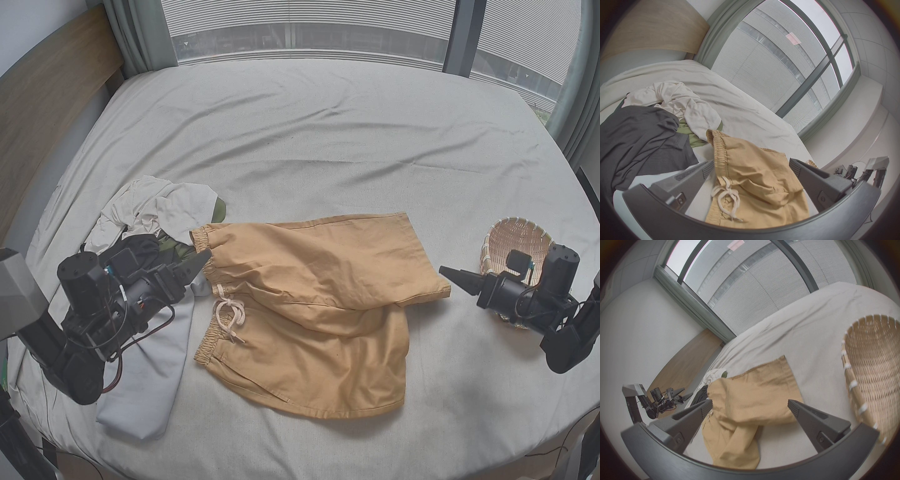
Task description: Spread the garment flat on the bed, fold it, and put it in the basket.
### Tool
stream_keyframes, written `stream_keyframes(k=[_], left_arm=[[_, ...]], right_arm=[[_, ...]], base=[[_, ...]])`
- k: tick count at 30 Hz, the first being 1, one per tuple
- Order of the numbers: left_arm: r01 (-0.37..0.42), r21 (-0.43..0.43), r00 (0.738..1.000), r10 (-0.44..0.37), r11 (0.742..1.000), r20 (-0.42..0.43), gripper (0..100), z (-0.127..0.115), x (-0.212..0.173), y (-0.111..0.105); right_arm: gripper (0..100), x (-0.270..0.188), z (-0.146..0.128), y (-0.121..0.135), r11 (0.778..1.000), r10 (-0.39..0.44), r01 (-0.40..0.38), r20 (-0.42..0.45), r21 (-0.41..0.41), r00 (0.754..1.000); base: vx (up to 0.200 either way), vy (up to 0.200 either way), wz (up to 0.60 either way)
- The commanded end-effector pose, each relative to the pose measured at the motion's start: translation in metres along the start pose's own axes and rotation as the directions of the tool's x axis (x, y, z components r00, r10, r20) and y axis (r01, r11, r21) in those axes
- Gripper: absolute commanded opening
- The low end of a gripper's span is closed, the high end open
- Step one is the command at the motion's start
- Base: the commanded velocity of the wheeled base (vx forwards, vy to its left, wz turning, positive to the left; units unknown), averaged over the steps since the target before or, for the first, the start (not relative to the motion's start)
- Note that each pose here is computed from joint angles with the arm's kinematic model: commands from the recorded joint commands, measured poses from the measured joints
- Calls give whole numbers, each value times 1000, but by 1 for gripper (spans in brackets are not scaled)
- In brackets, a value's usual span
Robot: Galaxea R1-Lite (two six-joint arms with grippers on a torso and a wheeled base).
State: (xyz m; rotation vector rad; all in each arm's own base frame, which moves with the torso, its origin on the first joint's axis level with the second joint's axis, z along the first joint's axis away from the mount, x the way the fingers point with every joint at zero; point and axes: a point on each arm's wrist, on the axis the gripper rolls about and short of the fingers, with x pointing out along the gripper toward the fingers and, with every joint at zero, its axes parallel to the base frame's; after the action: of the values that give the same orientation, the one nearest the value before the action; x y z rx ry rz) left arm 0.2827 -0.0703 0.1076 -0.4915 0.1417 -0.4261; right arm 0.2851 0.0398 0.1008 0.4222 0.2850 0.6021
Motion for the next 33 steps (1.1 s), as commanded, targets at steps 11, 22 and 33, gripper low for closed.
stream_keyframes(k=[11,22,33], left_arm=[[16,51,965,-2,999,-261,100,-56,-42,-4],[17,55,967,-2,998,-256,100,-55,-43,-6],[13,53,961,2,999,-275,100,-59,-48,-6]], right_arm=[[100,17,-84,22,998,-6,20,-238,54,971],[100,25,-106,13,997,-19,36,-260,62,966],[0,31,-112,20,998,9,8,-281,59,960]], base=[[0,0,0],[0,0,0],[0,0,0]])
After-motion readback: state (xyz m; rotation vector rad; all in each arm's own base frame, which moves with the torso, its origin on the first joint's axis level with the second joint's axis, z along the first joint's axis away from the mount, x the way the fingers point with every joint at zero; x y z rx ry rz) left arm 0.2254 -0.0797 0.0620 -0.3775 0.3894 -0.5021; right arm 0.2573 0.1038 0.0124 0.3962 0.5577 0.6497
